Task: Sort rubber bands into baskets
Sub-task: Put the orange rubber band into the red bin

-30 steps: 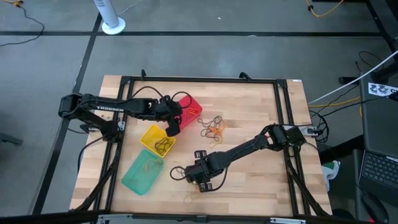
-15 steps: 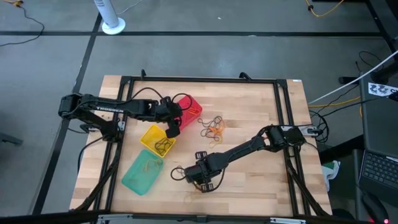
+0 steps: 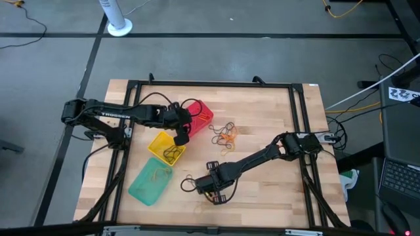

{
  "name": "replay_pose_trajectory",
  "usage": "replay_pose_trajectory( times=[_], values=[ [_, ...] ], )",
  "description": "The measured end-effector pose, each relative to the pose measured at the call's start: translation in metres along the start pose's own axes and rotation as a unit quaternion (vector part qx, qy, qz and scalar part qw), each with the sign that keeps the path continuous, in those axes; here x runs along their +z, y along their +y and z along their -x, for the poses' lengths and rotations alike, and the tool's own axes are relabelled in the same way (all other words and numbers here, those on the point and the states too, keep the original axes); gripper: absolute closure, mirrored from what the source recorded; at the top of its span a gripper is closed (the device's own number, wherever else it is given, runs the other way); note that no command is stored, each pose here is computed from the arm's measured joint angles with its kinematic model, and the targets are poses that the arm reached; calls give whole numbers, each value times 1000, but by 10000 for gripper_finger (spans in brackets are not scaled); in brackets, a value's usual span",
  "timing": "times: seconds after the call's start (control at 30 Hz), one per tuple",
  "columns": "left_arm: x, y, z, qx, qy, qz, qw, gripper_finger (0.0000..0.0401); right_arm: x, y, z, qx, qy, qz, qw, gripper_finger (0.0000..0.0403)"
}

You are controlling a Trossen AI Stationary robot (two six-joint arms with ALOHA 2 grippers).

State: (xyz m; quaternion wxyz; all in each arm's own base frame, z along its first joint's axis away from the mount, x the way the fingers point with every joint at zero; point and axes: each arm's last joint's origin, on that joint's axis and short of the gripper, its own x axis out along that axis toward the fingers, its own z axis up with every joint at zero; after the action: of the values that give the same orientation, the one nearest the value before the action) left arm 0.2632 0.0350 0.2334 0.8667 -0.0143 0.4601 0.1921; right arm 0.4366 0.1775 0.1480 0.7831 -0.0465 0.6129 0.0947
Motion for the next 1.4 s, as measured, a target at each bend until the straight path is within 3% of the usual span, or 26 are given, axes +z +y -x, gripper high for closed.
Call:
replay_pose_trajectory(
  times=[0.13,0.33,0.6,0.9,1.17,1.4],
  values=[
    [-1,0,6,-20,-2,6,1000,258,2,0,9,-5,13,0,1000,376],
    [-4,2,23,-44,-5,5,999,258,15,-8,35,-10,3,5,1000,399],
    [-12,-6,63,-125,-41,30,991,258,36,-44,85,-71,-30,37,996,399],
    [-26,-22,110,-216,-85,52,971,258,49,-129,129,-160,-74,57,983,397],
    [-36,-48,122,-270,-65,56,959,258,32,-226,140,-193,-72,-11,978,396],
    [-41,-69,121,-288,-55,32,956,258,18,-283,149,-162,-114,-64,978,393]
  ],
)
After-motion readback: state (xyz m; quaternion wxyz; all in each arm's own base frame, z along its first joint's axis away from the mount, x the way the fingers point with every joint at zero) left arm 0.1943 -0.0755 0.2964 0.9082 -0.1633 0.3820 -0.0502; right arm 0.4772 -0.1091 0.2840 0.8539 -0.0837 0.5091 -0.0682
